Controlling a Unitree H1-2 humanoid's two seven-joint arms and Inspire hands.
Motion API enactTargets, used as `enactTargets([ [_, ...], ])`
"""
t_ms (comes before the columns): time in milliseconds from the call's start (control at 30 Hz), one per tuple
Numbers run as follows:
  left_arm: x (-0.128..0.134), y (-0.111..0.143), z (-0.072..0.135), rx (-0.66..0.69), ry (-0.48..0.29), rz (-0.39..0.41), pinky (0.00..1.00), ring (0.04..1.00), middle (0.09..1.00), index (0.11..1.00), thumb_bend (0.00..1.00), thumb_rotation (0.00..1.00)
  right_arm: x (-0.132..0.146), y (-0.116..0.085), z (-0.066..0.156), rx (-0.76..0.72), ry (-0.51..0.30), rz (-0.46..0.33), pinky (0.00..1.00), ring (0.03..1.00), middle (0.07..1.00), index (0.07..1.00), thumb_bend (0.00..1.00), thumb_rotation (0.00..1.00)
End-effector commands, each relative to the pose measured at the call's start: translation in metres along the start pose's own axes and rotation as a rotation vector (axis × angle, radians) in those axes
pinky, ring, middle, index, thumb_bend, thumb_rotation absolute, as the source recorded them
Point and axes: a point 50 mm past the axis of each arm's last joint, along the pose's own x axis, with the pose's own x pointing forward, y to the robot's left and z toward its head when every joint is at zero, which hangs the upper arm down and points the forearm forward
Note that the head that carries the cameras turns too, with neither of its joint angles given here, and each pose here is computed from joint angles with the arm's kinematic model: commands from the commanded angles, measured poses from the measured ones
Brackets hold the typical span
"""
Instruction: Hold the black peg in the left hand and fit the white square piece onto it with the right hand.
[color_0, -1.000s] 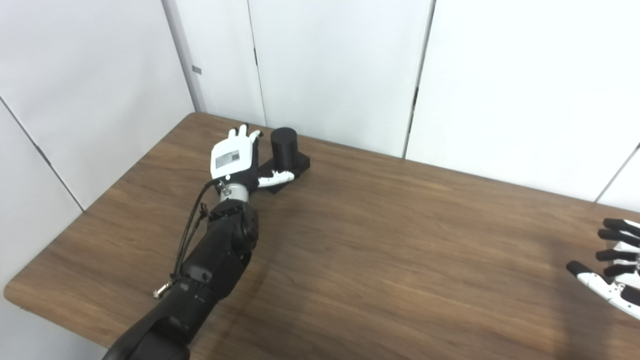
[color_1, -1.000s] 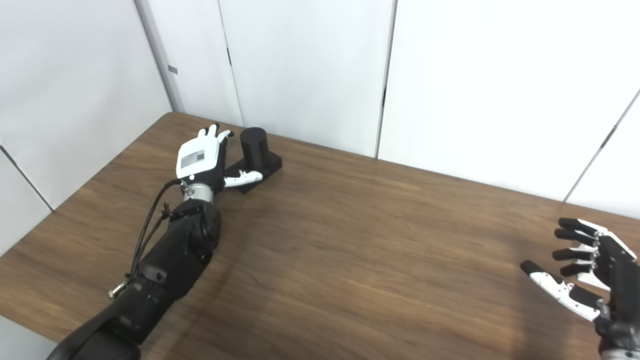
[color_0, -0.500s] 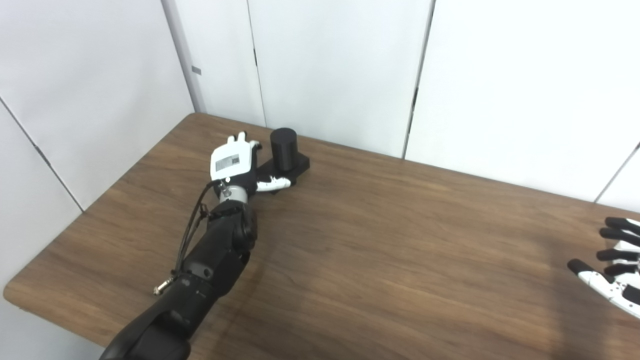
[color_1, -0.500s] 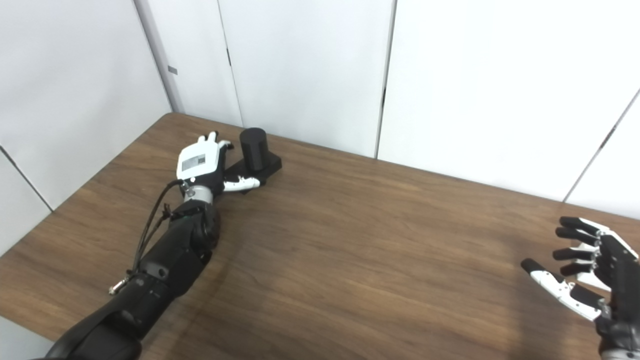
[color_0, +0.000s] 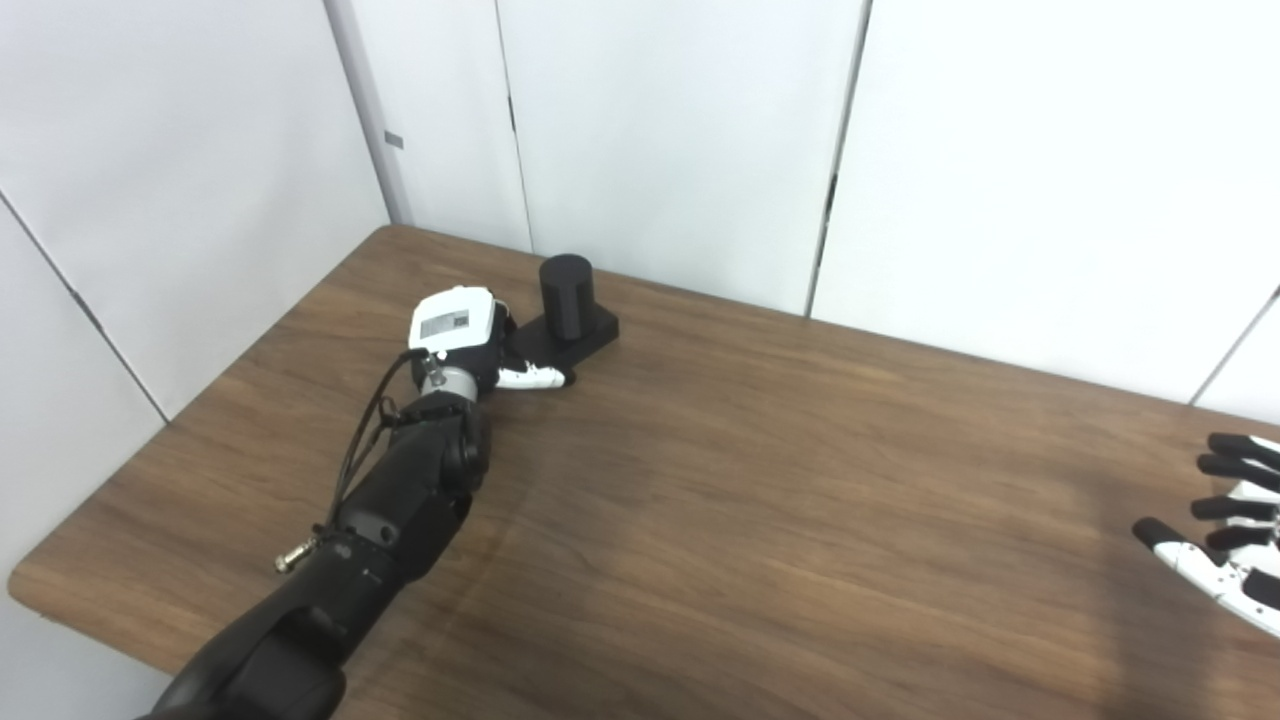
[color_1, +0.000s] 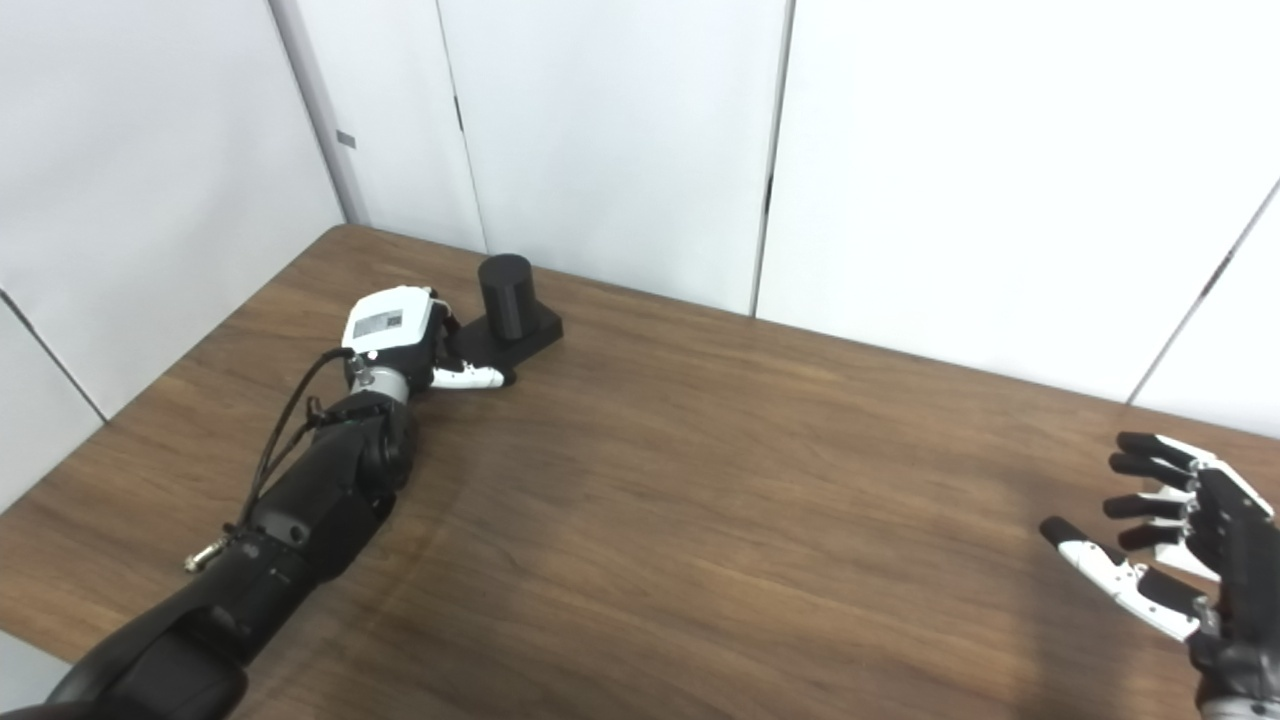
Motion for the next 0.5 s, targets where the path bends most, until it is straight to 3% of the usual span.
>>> enactTargets([
  [0, 0.0115, 0.0201, -0.0004, 0.03, -0.011, 0.035, 0.91, 0.967, 0.923, 0.621, 0.92, 0.61, 0.0052, -0.0083, 0.0173, 0.001, -0.081, -0.028, 0.43, 0.546, 0.679, 0.695, 0.52, 0.0],
  [200, 0.0119, 0.018, 0.0013, 0.053, -0.027, -0.001, 0.89, 0.964, 0.917, 0.615, 0.89, 0.58, 0.0038, -0.0095, 0.0218, 0.0, -0.071, -0.03, 0.44, 0.558, 0.686, 0.696, 0.51, 0.0],
  [467, 0.0149, 0.0171, 0.0066, 0.082, -0.114, -0.081, 0.89, 0.959, 0.908, 0.617, 0.83, 0.49, 0.0023, -0.0098, 0.0245, -0.009, -0.065, -0.03, 0.44, 0.552, 0.681, 0.695, 0.5, 0.0],
])
